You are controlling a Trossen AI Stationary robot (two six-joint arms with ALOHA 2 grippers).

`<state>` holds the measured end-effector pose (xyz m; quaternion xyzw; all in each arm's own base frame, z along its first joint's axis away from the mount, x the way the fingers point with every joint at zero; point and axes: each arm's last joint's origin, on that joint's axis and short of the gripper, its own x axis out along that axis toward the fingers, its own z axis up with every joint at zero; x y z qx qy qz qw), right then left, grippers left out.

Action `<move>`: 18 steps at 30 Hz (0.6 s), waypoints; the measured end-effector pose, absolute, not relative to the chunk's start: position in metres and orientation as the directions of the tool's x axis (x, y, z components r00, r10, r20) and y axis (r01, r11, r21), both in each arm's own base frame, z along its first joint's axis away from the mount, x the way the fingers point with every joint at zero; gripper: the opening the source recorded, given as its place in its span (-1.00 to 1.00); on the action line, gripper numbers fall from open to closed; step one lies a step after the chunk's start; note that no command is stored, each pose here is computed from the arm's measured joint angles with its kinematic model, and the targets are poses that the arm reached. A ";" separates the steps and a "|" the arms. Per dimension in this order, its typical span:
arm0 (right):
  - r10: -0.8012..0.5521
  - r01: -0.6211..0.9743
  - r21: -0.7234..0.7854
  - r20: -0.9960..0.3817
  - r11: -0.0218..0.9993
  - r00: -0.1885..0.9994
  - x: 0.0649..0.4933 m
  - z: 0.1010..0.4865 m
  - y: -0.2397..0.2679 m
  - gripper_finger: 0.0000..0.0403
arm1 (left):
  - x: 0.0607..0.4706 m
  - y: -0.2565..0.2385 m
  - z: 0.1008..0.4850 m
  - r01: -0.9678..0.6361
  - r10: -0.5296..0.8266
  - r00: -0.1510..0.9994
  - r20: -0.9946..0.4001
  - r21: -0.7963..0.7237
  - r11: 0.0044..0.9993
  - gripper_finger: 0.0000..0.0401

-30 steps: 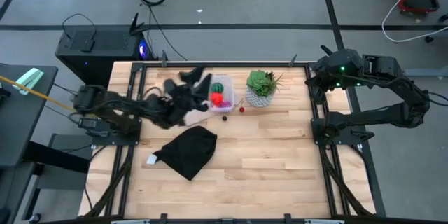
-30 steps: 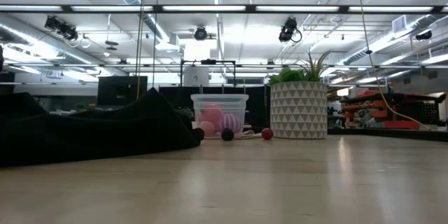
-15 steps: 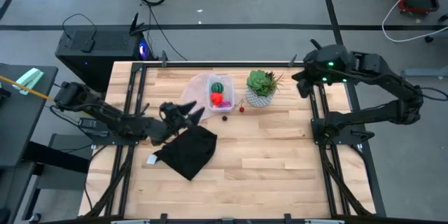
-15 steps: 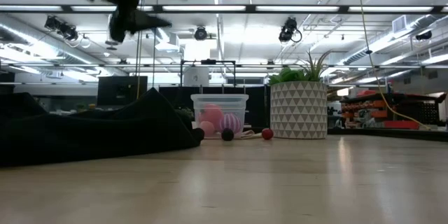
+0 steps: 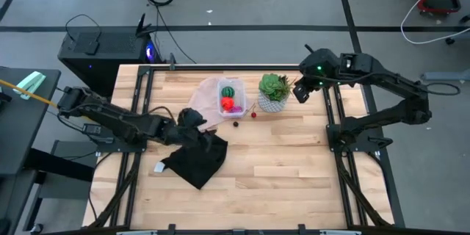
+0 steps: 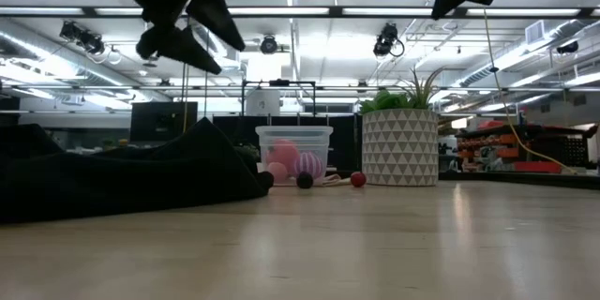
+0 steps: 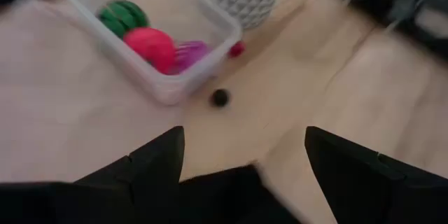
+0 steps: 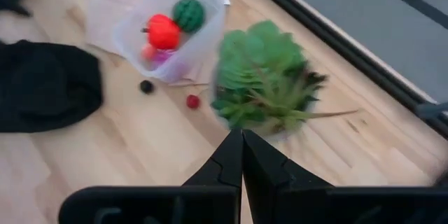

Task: Pick and placing Produce into tupperware
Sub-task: Put the cherry into the transparent bin

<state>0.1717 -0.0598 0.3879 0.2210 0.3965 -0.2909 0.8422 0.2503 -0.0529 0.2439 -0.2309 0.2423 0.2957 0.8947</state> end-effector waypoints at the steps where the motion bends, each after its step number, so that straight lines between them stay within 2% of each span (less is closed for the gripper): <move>1: -0.309 0.654 0.149 -0.789 0.742 0.531 0.174 0.388 -0.058 -0.92 | 0.250 -0.051 0.248 -0.641 0.425 0.692 -0.583 -0.225 0.734 0.51; 5: -0.248 0.576 0.237 -0.730 0.782 0.637 0.192 0.378 -0.042 -0.92 | 0.255 -0.044 0.262 -0.627 0.451 0.694 -0.561 -0.164 0.762 0.51; 8: -0.171 0.503 0.301 -0.699 0.810 0.694 0.205 0.357 -0.021 -0.92 | 0.256 -0.039 0.262 -0.642 0.474 0.683 -0.556 -0.146 0.753 0.51; 14: -0.093 0.476 0.340 -0.729 0.811 0.678 0.216 0.296 0.016 -0.92 | 0.253 -0.037 0.258 -0.661 0.486 0.652 -0.582 -0.122 0.741 0.51; 18: 0.014 0.395 0.403 -0.714 0.826 0.700 0.220 0.264 0.045 -0.92 | 0.252 -0.037 0.257 -0.662 0.487 0.647 -0.587 -0.113 0.741 0.51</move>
